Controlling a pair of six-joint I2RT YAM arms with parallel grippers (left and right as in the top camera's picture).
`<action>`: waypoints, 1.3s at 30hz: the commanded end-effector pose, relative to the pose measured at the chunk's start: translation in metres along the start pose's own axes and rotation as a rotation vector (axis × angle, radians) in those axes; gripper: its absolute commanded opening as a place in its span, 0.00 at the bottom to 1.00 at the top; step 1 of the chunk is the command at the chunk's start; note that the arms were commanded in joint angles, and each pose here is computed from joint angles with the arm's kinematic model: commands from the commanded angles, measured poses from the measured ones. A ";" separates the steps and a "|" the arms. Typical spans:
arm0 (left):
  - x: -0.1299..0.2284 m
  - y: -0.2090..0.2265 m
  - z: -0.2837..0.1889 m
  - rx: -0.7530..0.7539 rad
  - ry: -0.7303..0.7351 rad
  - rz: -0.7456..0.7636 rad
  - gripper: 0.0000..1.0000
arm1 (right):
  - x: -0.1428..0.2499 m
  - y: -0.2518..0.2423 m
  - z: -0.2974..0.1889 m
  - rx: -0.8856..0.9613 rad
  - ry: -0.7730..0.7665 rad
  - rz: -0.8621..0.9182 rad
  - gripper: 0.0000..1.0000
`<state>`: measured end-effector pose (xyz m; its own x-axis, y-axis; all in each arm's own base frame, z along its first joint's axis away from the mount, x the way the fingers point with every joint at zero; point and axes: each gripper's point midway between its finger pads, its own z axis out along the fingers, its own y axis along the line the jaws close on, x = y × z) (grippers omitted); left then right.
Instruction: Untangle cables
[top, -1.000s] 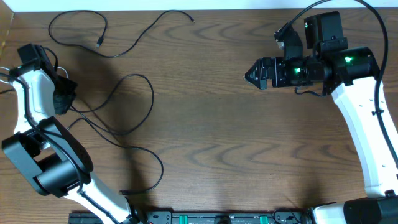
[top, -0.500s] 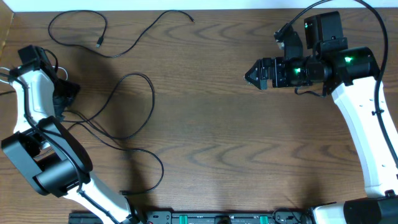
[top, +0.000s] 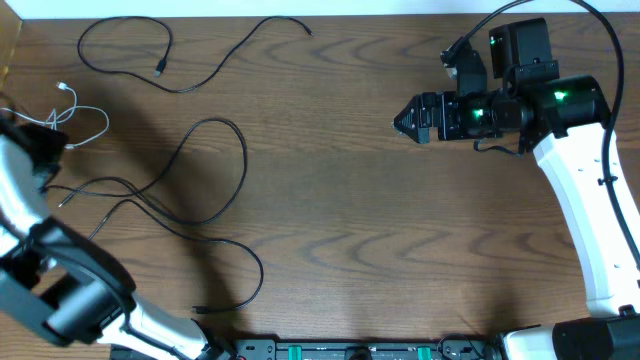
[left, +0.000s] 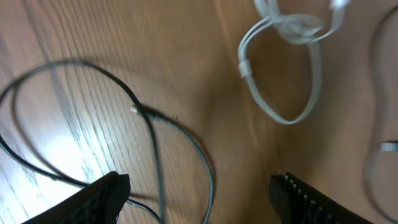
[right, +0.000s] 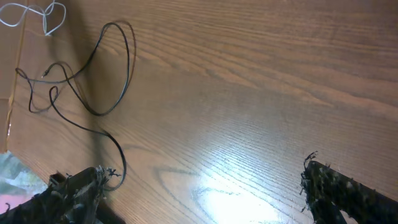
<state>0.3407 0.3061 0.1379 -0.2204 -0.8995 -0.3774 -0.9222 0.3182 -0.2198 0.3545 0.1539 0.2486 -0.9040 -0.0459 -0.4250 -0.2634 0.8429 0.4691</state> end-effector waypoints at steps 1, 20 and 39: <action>-0.018 0.002 -0.029 0.094 -0.025 0.038 0.77 | 0.001 0.003 0.003 -0.004 0.007 -0.006 0.99; 0.024 0.199 0.041 -0.473 0.218 -0.231 0.76 | 0.002 0.003 0.003 -0.002 0.011 -0.015 0.99; 0.005 0.202 0.092 -0.386 0.159 -0.253 0.50 | 0.000 0.003 0.003 -0.004 0.004 -0.018 0.99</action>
<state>0.1787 0.3996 0.0270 0.0129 -0.9663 -0.2572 -0.9952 -0.0373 0.0902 0.3550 0.1541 0.2489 -0.9026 -0.0463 -0.4281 -0.2654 0.8426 0.4686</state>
